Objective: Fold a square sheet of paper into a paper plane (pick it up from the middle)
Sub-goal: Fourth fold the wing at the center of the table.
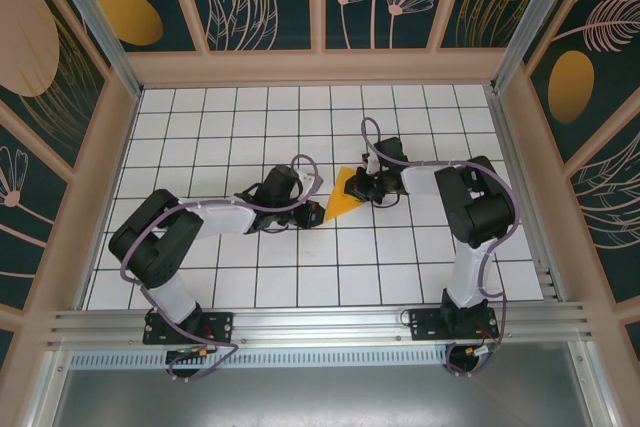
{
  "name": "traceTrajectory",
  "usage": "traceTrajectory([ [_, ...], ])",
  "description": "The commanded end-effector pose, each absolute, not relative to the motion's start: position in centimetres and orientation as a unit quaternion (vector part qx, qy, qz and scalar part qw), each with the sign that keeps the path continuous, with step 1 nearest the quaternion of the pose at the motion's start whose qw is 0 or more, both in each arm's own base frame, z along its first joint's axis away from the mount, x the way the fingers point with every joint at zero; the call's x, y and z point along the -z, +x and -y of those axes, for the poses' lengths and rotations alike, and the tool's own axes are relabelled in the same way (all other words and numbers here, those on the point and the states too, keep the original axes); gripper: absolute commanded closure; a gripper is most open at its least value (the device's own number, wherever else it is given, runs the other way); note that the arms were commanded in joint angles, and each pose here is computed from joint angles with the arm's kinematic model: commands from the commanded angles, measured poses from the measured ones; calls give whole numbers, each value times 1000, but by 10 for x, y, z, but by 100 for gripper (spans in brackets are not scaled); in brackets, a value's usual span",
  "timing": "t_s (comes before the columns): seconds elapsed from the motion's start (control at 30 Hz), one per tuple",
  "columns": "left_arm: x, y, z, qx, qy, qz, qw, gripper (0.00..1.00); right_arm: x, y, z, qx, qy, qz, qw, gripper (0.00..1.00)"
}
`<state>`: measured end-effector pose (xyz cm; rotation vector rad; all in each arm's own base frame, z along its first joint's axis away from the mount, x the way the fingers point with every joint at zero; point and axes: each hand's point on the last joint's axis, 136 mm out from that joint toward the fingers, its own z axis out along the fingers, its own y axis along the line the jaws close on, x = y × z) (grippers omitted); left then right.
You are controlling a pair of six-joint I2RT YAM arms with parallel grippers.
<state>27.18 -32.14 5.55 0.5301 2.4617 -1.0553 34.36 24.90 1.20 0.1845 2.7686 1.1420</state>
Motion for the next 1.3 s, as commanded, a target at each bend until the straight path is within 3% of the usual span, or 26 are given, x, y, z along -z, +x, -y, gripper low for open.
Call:
traceTrajectory([
  [0.0,-88,295,338,407,180,-861,247,95,68,298,-200,-239,112,-964,-11,98],
  [0.27,-54,318,363,401,174,-876,206,97,73,294,-200,-238,114,-964,-18,98],
  [0.57,-12,314,360,376,177,-894,167,98,77,293,-199,-234,117,-965,-22,98],
  [1.27,1,237,300,346,207,-906,126,100,84,288,-192,-214,129,-968,-32,98],
])
